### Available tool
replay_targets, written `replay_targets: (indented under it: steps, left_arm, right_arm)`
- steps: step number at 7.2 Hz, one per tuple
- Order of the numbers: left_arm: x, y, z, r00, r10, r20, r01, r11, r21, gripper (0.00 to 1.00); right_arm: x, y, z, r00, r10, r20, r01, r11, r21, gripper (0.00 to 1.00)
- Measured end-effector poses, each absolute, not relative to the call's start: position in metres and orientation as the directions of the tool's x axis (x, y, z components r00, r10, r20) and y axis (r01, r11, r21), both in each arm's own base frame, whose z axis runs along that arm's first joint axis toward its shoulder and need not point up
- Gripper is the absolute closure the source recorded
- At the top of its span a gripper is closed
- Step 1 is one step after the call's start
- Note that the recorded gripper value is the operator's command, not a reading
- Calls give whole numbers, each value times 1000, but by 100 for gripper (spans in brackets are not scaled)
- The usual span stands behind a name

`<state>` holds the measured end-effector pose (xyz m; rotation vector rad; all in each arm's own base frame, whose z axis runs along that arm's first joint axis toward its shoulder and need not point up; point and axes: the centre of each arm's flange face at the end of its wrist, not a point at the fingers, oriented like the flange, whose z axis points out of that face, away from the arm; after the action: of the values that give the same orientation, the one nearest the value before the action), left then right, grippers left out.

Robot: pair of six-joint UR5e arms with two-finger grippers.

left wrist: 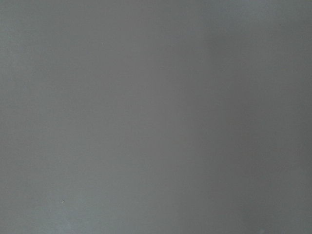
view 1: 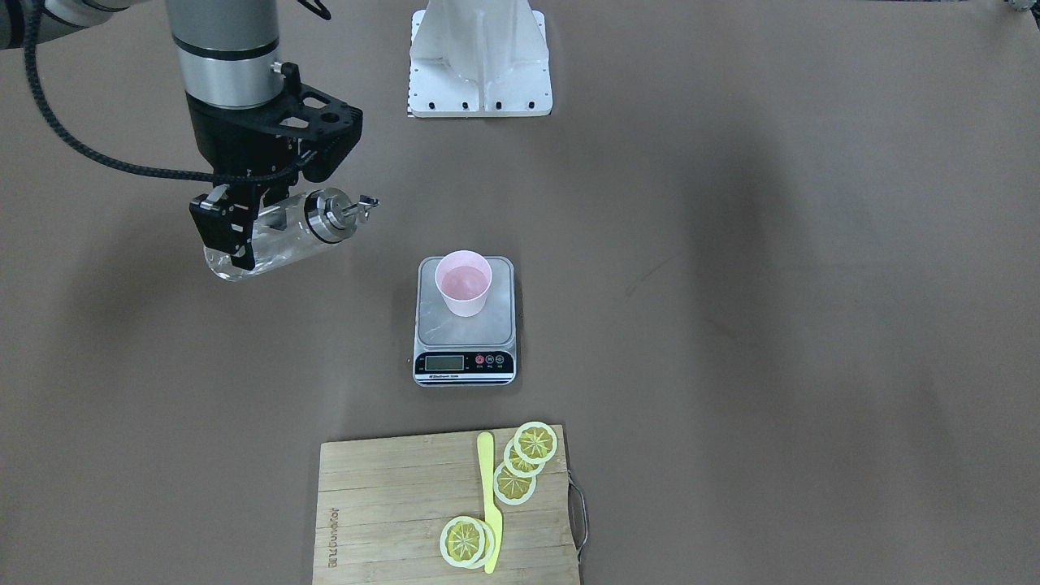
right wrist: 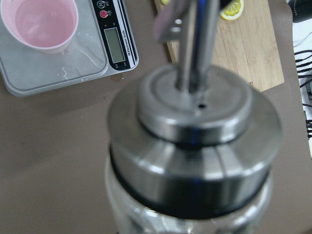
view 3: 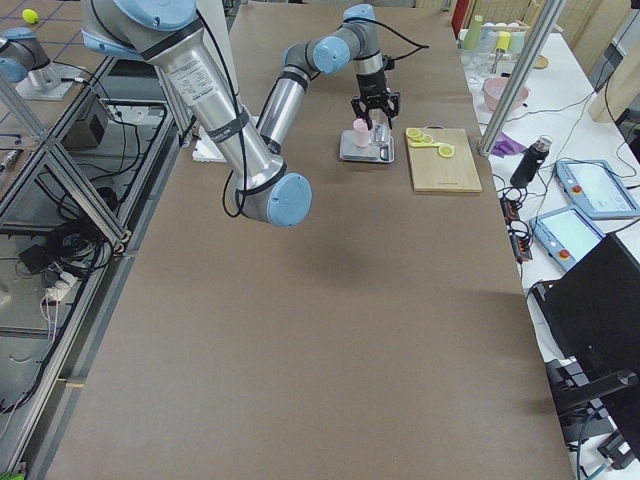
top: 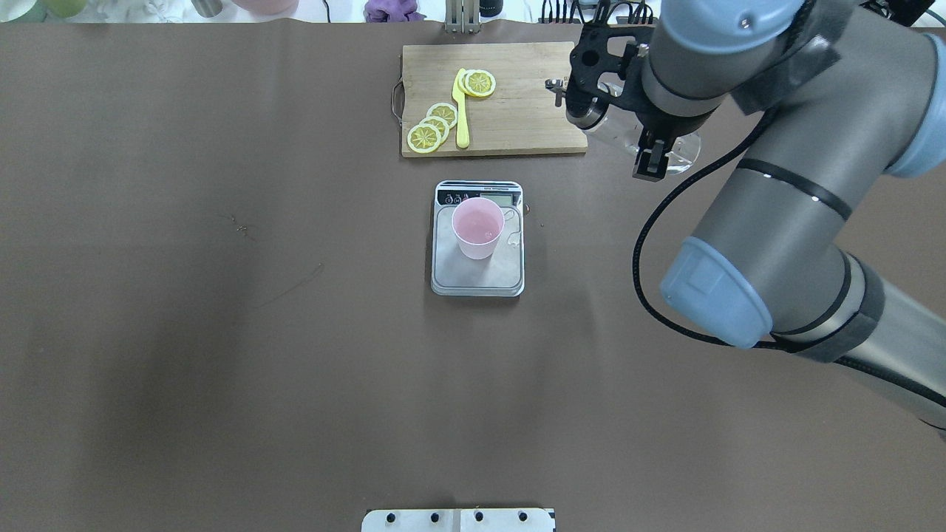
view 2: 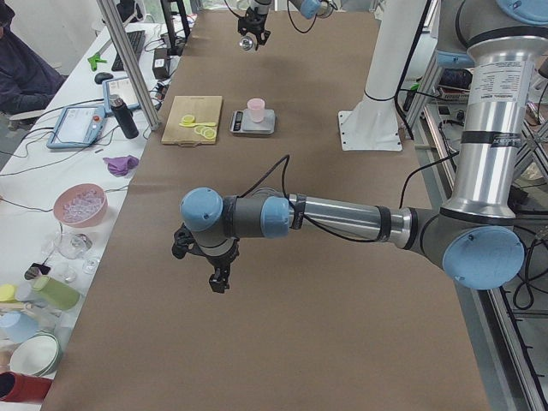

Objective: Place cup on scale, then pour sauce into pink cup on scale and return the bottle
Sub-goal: 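Tilt the bottle upright and lift it away from the cup with the right gripper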

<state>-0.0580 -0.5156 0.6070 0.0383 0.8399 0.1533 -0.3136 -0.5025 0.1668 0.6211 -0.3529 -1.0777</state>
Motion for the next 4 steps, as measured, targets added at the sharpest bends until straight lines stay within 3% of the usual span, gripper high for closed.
replay_targets:
  steps: [4]
  left_arm:
    - [-57, -514, 597, 660, 149, -736, -110, 989, 102, 2]
  right_arm:
    - [-249, -521, 235, 420, -900, 116, 566, 359, 742, 100]
